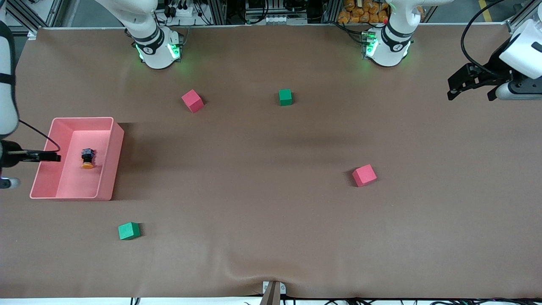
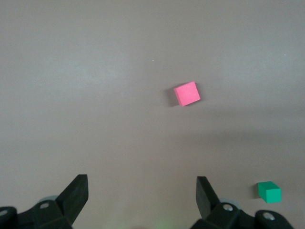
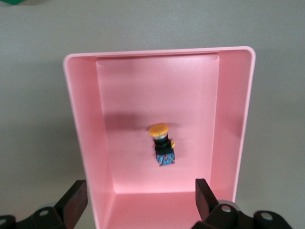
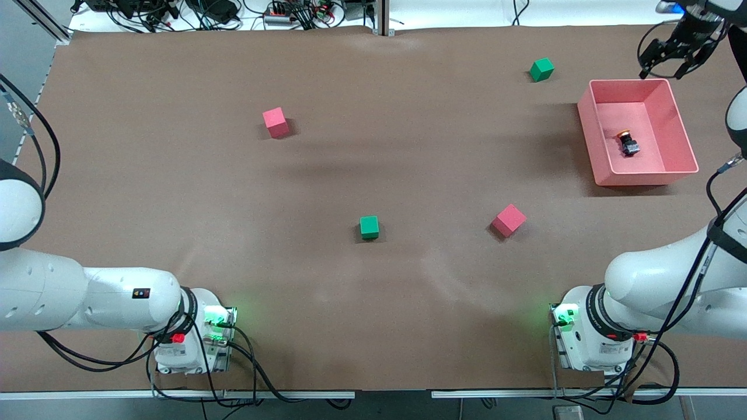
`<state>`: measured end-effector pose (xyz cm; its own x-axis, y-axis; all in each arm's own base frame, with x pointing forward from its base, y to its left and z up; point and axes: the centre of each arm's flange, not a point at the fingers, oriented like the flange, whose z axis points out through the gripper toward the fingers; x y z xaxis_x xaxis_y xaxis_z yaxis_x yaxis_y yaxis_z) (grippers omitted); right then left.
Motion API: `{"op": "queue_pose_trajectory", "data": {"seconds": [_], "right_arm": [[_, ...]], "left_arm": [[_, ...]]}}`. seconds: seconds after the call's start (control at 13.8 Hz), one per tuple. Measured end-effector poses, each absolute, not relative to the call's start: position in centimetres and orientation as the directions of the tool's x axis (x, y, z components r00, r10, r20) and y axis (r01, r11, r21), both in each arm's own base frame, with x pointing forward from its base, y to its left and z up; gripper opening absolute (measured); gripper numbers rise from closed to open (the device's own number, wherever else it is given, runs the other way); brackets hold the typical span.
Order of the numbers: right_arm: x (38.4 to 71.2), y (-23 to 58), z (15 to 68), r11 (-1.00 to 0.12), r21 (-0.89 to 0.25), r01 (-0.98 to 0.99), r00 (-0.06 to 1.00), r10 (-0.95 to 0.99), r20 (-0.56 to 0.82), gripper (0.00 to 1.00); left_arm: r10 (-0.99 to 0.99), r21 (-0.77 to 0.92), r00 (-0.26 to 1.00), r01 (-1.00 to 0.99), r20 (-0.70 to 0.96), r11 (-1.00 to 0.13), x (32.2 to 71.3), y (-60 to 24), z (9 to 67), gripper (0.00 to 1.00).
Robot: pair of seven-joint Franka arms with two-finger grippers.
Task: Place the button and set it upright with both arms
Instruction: 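Lower the right gripper into the tray and close on the button, then lift the yellow button out of the pink tray with the right gripper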
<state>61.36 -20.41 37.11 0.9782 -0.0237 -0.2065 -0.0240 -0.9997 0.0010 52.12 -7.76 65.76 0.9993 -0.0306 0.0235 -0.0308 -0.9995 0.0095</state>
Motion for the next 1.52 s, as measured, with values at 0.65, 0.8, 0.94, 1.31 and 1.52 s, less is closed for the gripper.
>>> {"op": "queue_pose_trajectory", "data": {"seconds": [0.65, 0.8, 0.94, 1.31, 1.52], "right_arm": [[57.7, -22.3, 26.1, -0.998, -0.010, 0.067, 0.992, 0.068, -0.106, 1.00], [57.2, -22.5, 24.3, -0.997, -0.019, 0.080, 0.990, 0.082, -0.114, 1.00], [56.9, -22.5, 23.0, -0.996, -0.025, 0.080, 0.989, 0.082, -0.119, 1.00], [56.5, -22.3, 20.4, -0.996, -0.029, 0.080, 0.990, 0.082, -0.115, 1.00], [56.3, -22.4, 19.3, -0.996, -0.035, 0.077, 0.989, 0.081, -0.123, 1.00]], "left_arm": [[-0.032, 0.010, 0.999, -0.032, 0.023, -0.999, 52.2, -7.9, 65.7, 1.00], [-0.023, 0.010, 1.000, -0.023, 0.021, -1.000, 52.4, -7.5, 65.6, 1.00], [-0.018, 0.011, 1.000, -0.018, 0.024, -1.000, 52.5, -7.2, 65.6, 1.00], [0.020, 0.011, 0.999, 0.020, 0.036, -1.000, 52.8, -5.1, 65.8, 1.00], [0.046, 0.012, 0.998, 0.045, 0.041, -0.999, 53.0, -3.5, 66.0, 1.00]]}}
